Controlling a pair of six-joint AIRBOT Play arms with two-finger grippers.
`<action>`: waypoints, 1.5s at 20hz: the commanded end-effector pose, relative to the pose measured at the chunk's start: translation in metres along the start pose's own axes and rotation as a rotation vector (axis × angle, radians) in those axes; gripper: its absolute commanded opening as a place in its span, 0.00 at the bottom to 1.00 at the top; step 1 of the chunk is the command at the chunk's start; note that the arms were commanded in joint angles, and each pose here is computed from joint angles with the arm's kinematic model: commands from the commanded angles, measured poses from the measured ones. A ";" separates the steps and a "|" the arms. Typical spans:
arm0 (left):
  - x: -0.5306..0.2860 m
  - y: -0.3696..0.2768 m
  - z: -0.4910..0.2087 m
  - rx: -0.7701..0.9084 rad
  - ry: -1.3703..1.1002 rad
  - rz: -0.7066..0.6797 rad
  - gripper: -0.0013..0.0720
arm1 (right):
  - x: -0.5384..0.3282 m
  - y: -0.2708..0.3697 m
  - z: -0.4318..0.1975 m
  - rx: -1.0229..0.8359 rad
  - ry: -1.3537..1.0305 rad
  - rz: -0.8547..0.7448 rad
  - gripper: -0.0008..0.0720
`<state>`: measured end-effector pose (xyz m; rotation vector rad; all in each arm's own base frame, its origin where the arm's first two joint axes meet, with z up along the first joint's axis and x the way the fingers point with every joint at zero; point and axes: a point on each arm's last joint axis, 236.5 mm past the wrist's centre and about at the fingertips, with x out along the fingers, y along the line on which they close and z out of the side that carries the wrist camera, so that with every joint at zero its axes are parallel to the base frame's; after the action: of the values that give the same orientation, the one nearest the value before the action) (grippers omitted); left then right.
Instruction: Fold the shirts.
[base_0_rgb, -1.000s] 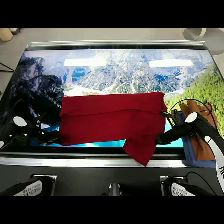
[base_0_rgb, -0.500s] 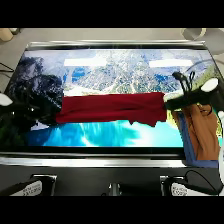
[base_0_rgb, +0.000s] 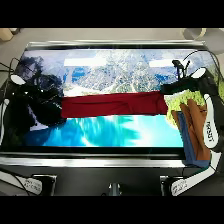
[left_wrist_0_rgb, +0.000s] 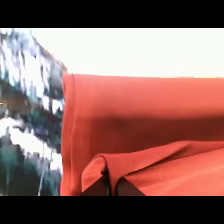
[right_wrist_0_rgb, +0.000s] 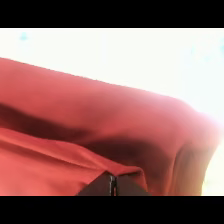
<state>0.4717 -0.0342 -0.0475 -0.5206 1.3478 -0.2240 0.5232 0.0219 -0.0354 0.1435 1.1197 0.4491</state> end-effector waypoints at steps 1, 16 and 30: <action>0.030 0.006 0.002 -0.056 0.057 -0.009 0.06 | 0.034 -0.002 -0.004 0.014 0.020 0.022 0.03; -0.142 -0.073 0.042 0.108 -0.272 -0.036 0.92 | 0.001 -0.048 -0.075 0.112 0.262 0.082 1.00; -0.150 -0.141 0.017 0.246 -0.283 -0.079 0.92 | 0.032 0.058 -0.035 0.178 0.153 0.483 0.99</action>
<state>0.4760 -0.0782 0.1512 -0.3911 1.0117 -0.3486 0.4896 0.0542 -0.0765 0.4991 1.3052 0.6978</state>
